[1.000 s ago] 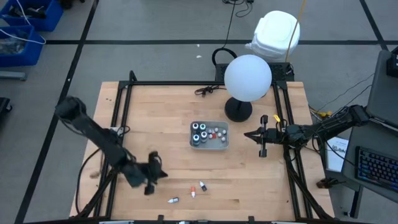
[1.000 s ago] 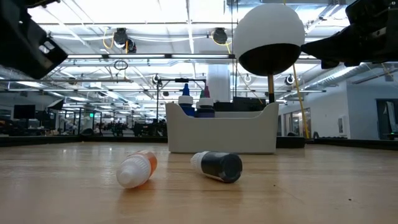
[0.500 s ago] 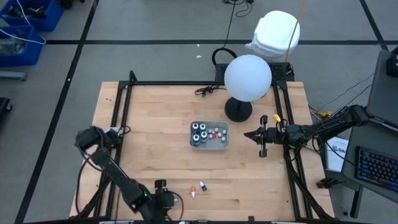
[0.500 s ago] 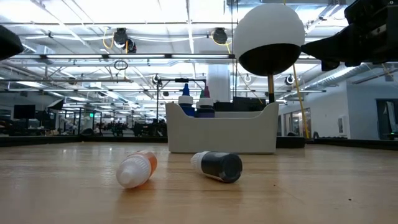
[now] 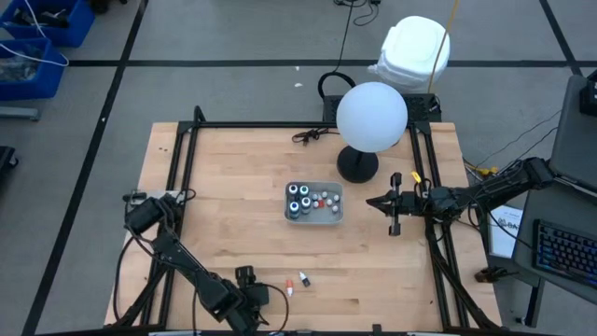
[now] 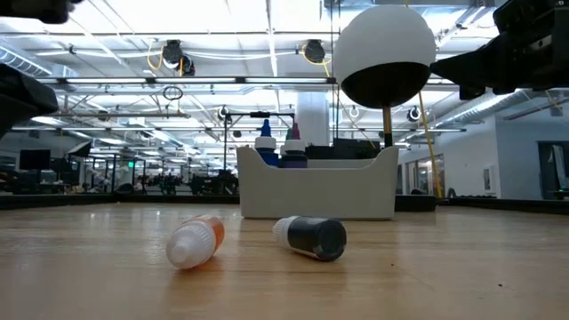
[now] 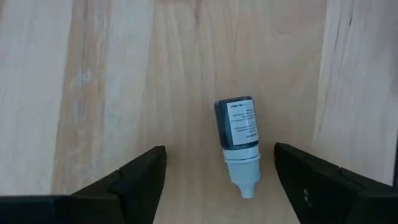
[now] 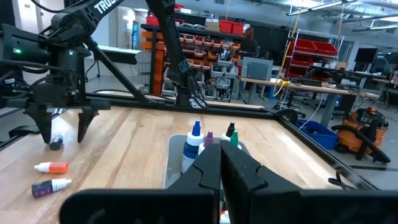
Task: Pick & Place food coloring
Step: Put the left small purple food coloring bottle into the gray bin
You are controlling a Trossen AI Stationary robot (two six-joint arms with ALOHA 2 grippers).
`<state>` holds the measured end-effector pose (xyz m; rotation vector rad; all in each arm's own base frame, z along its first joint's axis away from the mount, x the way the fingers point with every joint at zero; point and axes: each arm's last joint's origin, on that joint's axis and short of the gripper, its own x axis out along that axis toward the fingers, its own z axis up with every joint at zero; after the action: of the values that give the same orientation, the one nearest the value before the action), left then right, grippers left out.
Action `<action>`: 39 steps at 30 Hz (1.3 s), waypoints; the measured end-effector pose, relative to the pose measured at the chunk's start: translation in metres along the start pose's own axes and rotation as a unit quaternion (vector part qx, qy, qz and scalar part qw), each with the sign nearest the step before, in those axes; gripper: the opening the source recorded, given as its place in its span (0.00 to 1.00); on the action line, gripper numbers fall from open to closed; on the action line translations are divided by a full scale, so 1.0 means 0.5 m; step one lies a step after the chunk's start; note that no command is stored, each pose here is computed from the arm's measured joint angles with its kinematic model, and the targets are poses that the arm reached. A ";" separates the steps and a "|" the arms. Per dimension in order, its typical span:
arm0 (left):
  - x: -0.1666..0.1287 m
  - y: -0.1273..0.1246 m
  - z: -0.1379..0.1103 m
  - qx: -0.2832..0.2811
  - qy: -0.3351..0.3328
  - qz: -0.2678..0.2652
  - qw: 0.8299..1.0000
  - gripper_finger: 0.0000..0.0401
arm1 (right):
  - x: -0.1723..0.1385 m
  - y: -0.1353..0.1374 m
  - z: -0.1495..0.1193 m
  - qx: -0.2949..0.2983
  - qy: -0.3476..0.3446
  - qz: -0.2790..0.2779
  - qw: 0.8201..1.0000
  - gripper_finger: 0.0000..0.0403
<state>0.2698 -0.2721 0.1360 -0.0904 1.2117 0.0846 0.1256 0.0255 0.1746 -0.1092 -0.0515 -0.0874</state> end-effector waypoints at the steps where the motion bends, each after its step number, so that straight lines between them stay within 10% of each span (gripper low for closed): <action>1: 0.001 0.002 0.002 -0.003 0.006 -0.004 1.000 0.72 | 0.000 0.000 0.000 0.000 0.000 0.000 1.000 0.00; 16: 0.001 0.003 0.007 0.024 0.040 -0.039 0.998 0.14 | 0.000 0.000 0.001 -0.004 -0.003 0.000 1.000 0.00; 23: -0.032 0.020 0.017 0.073 0.037 -0.034 0.996 0.13 | 0.000 -0.001 0.010 0.013 -0.025 -0.002 1.000 0.00; 31: -0.138 0.056 0.070 0.135 -0.008 0.156 0.978 0.13 | -0.001 -0.001 0.021 0.051 -0.053 0.010 0.997 0.00; 39: -0.217 0.078 0.129 0.213 -0.109 0.315 0.919 0.13 | 0.005 0.002 0.024 0.054 -0.060 0.011 0.997 0.18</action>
<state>0.2877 -0.2280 0.2591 0.6817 0.9722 0.3801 0.1275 0.0274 0.1864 -0.0067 -0.1755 -0.0554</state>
